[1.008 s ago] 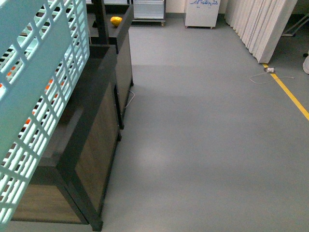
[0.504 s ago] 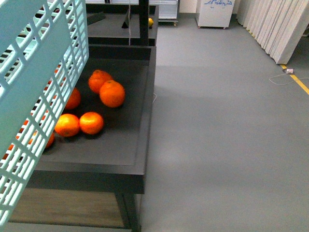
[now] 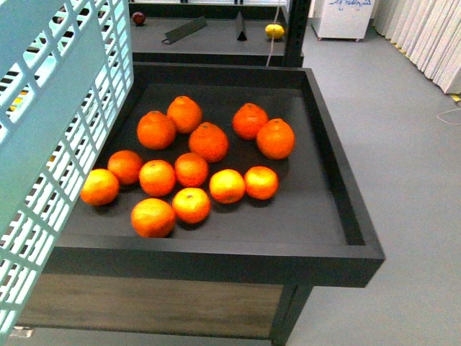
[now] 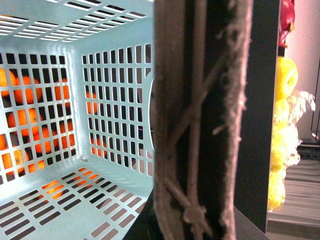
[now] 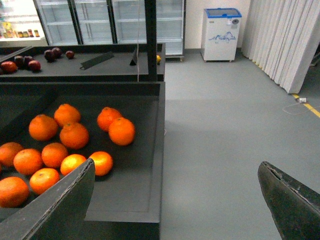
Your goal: Pick lemon and mango into basket
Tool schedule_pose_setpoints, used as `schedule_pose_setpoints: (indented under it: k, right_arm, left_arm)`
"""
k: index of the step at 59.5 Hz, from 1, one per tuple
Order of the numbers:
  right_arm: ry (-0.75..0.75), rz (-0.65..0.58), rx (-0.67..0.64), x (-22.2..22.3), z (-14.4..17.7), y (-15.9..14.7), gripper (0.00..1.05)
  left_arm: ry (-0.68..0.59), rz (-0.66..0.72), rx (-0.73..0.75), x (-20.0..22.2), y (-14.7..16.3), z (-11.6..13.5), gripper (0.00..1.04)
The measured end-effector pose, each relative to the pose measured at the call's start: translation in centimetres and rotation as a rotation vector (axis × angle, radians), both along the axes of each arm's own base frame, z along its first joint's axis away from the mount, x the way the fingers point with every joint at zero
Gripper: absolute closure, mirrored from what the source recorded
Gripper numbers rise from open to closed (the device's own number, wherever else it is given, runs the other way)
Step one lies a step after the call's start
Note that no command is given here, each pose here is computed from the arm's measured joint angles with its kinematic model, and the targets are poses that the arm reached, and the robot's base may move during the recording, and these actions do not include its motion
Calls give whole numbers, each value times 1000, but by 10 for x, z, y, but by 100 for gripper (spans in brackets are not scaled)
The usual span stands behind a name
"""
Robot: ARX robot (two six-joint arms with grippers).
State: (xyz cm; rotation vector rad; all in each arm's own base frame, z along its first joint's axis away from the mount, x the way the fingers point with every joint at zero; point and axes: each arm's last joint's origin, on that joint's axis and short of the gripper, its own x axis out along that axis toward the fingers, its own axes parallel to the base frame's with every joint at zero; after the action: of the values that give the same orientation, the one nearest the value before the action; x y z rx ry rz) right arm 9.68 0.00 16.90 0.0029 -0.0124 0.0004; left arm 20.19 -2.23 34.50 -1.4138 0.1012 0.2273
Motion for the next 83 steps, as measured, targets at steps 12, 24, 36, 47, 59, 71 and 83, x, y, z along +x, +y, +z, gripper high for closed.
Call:
schedule_pose_setpoints:
  k: [12,24,36,47,59,71,83]
  right_arm:
    - [-1,0,0,0,0,0,9]
    - [-1,-2,0,0,0,0,9]
    - [0,0,0,0,0,0,9]
    - [-1,-2,0,0,0,0,9]
    - [0,-1,0,0,0,0,9]
    - [0,-3,0,0,0,0,9]
    - [-1,-3,0,0,0,0,9]
  left_arm:
    - [0,0,0,0,0,0,100]
    - [-1,1,2,0,0,0,100]
    - [0,2,2,0,0,0,100]
    - [0,0,1,0,0,0,100]
    - [0,0,1,0,0,0,100]
    - [0,1,2,0,0,0,100]
    - [0,0,1,0,0,0,100]
